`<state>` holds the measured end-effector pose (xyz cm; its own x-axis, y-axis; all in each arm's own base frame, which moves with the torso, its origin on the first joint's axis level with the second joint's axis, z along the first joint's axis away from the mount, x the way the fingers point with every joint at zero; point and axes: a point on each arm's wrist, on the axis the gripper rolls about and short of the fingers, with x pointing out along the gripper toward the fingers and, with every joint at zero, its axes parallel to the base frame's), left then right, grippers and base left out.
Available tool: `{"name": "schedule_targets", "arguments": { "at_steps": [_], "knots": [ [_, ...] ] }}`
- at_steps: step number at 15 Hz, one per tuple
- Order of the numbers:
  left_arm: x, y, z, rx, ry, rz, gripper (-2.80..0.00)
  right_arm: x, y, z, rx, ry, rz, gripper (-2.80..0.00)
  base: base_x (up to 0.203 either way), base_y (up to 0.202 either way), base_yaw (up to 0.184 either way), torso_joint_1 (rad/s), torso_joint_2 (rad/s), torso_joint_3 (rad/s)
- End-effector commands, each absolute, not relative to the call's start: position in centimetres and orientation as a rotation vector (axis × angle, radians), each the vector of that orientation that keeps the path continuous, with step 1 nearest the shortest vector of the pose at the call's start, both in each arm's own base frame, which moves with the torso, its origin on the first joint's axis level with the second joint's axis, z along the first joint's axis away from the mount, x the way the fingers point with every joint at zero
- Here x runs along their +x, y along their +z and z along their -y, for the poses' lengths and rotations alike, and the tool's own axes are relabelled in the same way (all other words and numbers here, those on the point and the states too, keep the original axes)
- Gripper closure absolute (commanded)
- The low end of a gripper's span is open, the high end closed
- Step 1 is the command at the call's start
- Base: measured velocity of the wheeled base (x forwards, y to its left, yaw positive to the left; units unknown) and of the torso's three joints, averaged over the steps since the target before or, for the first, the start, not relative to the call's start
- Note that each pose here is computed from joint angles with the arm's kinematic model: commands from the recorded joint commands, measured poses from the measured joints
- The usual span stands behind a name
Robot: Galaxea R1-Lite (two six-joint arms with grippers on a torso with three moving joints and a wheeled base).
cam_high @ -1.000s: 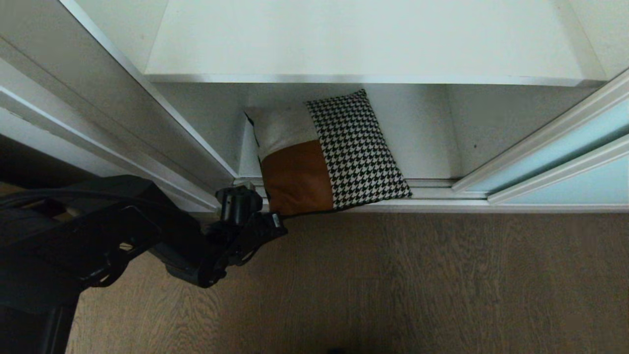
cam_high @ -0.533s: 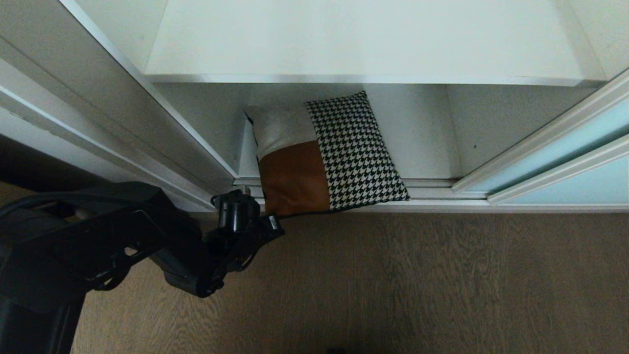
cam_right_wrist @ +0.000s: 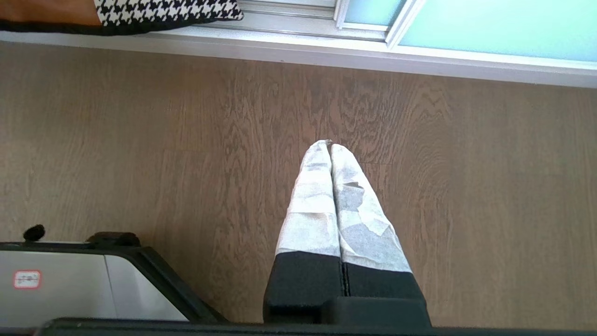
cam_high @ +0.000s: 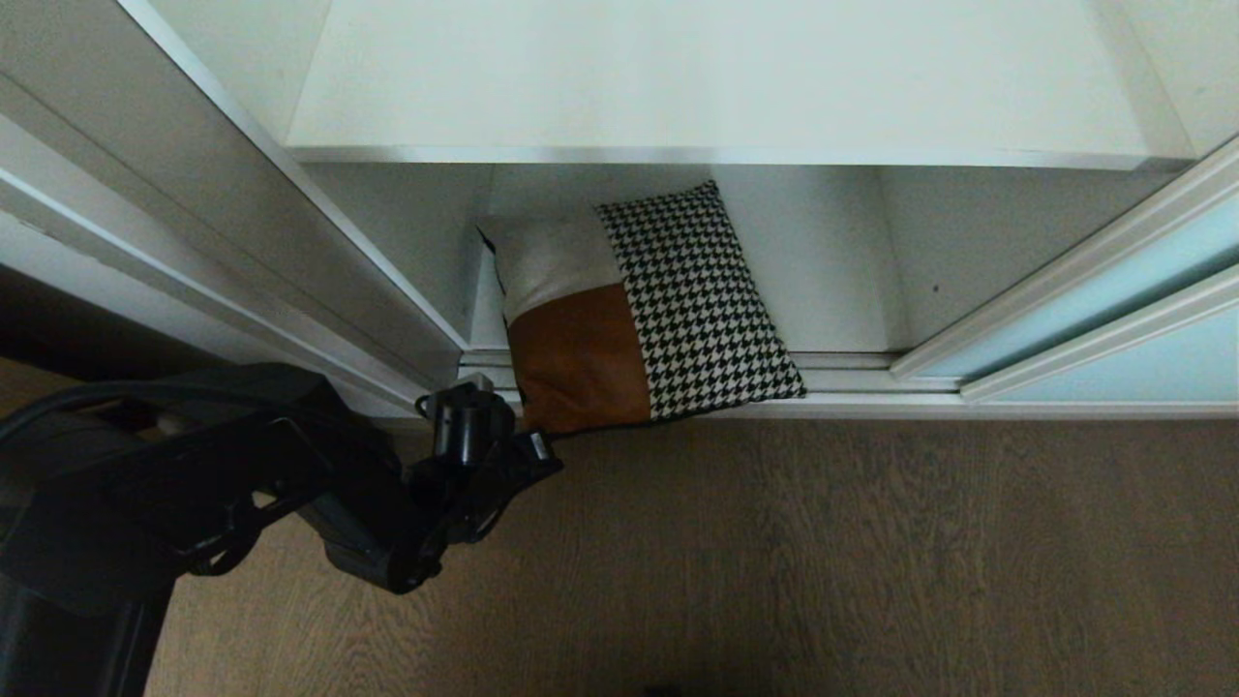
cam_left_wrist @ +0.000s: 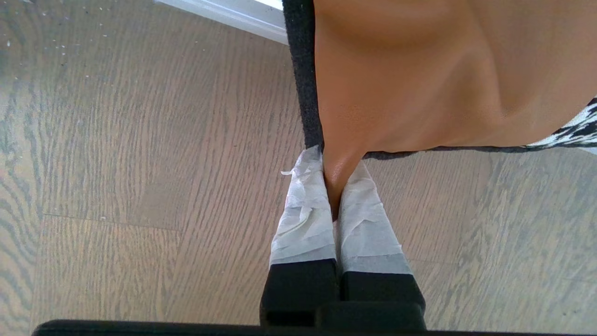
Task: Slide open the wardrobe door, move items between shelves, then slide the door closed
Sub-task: Place the pillow on the higher shelf
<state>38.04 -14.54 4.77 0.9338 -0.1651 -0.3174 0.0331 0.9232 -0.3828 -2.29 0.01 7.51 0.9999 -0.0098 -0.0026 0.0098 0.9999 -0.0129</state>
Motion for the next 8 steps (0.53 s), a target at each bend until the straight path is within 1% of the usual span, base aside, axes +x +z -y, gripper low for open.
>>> {"name": "schedule_targets", "arguments": {
  "at_steps": [1, 3, 5, 6, 8],
  "knots": [
    [38.2, 4.1, 14.7, -0.384, -0.102, -0.358, 0.00, -2.3, 7.5, 0.0, -0.021, -0.021, -0.005, 0.00, 0.000, 0.000, 0.000, 0.000, 0.00, 0.000],
    [38.3, 4.0, 14.7, -0.382, -0.101, -0.356, 0.00, -2.6, 8.4, 0.0, -0.021, -0.034, -0.009, 0.00, 0.000, 0.000, 0.000, 0.000, 0.00, 0.000],
    [38.4, 3.5, 14.8, -0.377, -0.099, -0.366, 0.00, -3.1, 11.8, 0.0, 0.008, -0.031, -0.017, 0.00, 0.000, 0.000, 0.000, 0.000, 0.00, 0.000],
    [38.5, 3.1, 14.9, -0.372, -0.098, -0.372, 0.00, -3.2, 13.3, 0.0, 0.051, -0.024, -0.054, 0.00, 0.000, 0.000, 0.000, 0.000, 0.00, 0.000],
    [38.4, 3.2, 15.0, -0.372, -0.104, -0.368, 0.00, -3.0, 13.7, -0.1, 0.093, 0.030, -0.157, 0.00, 0.000, 0.000, 0.000, 0.000, 0.00, 0.000]
  ]
}}
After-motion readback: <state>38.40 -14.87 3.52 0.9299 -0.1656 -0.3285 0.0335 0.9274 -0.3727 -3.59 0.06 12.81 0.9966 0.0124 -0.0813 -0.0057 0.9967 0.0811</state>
